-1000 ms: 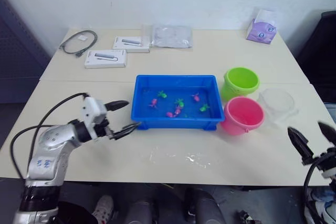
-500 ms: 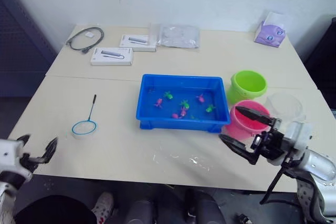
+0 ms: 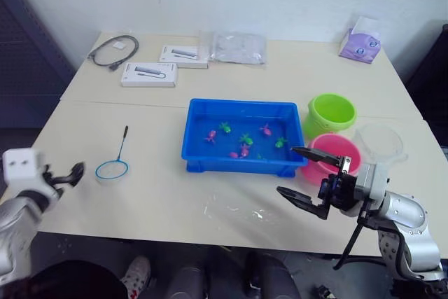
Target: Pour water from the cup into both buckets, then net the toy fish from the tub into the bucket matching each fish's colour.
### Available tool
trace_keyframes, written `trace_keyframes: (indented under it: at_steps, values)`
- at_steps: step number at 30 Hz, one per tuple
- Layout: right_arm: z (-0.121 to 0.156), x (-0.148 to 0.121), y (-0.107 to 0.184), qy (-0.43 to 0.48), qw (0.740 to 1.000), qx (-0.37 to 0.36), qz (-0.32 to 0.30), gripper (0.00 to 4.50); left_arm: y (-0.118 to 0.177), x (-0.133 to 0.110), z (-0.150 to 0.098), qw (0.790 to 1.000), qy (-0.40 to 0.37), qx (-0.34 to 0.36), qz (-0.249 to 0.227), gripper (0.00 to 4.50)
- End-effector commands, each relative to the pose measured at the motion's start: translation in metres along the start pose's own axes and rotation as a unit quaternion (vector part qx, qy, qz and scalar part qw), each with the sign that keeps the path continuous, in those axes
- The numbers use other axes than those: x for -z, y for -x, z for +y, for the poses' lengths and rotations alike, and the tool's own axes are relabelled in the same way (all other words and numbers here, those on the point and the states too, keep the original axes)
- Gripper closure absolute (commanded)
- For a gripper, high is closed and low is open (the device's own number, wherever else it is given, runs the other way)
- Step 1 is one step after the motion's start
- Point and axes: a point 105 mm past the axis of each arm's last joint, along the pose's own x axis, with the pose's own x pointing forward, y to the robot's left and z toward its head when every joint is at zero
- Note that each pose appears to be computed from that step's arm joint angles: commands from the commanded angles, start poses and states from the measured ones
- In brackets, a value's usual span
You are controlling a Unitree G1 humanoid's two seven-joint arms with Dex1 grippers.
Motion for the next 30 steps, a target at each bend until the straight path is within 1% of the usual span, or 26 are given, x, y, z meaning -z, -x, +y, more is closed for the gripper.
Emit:
trace_keyframes:
  at_steps: [1,3,4,6,8,14,17,21,24,25,28,30]
  values:
    - [0.002,-0.013,-0.012,0.02,1.0,-0.003,-0.014,0.05,-0.024,-0.005,-0.011,0.998,-0.028,0.016,0.045,0.0]
    - [0.003,-0.014,-0.014,0.023,1.0,-0.003,-0.011,0.05,-0.042,-0.004,-0.015,0.996,-0.044,0.017,0.076,0.0]
    - [0.003,-0.014,-0.015,0.024,1.0,-0.002,-0.009,0.05,-0.047,-0.005,-0.015,0.995,-0.05,0.015,0.084,0.0]
    - [0.002,-0.015,-0.014,0.028,1.0,0.006,-0.006,0.05,-0.053,-0.003,-0.018,0.994,-0.042,0.021,0.1,0.0]
    - [0.0,-0.015,-0.012,0.033,0.999,0.017,-0.003,0.05,-0.057,0.006,-0.023,0.99,-0.039,0.034,0.129,0.0]
    - [-0.001,-0.01,-0.006,0.033,0.999,0.043,0.003,0.05,-0.071,0.029,-0.034,0.987,-0.017,0.046,0.15,0.0]
    - [-0.001,-0.007,-0.005,0.033,0.998,0.046,0.002,0.0,-0.076,0.039,-0.037,0.987,-0.014,0.044,0.156,0.86]
    - [0.0,0.0,-0.005,0.033,0.998,0.044,0.002,0.0,-0.077,0.048,-0.038,0.985,-0.01,0.042,0.166,2.73]
    - [-0.001,0.003,-0.004,0.038,0.998,0.041,0.004,0.0,-0.073,0.052,-0.031,0.985,-0.007,0.033,0.17,4.17]
    - [0.0,0.004,-0.003,0.039,0.998,0.04,0.005,0.0,-0.072,0.052,-0.028,0.985,-0.002,0.036,0.168,4.48]
    - [0.001,0.007,0.0,0.019,0.999,0.034,0.008,0.0,-0.065,0.035,-0.014,0.99,0.033,0.048,0.131,4.48]
    - [0.002,0.008,0.001,0.009,0.999,0.032,0.009,0.0,-0.064,0.03,-0.01,0.991,0.036,0.048,0.123,4.48]
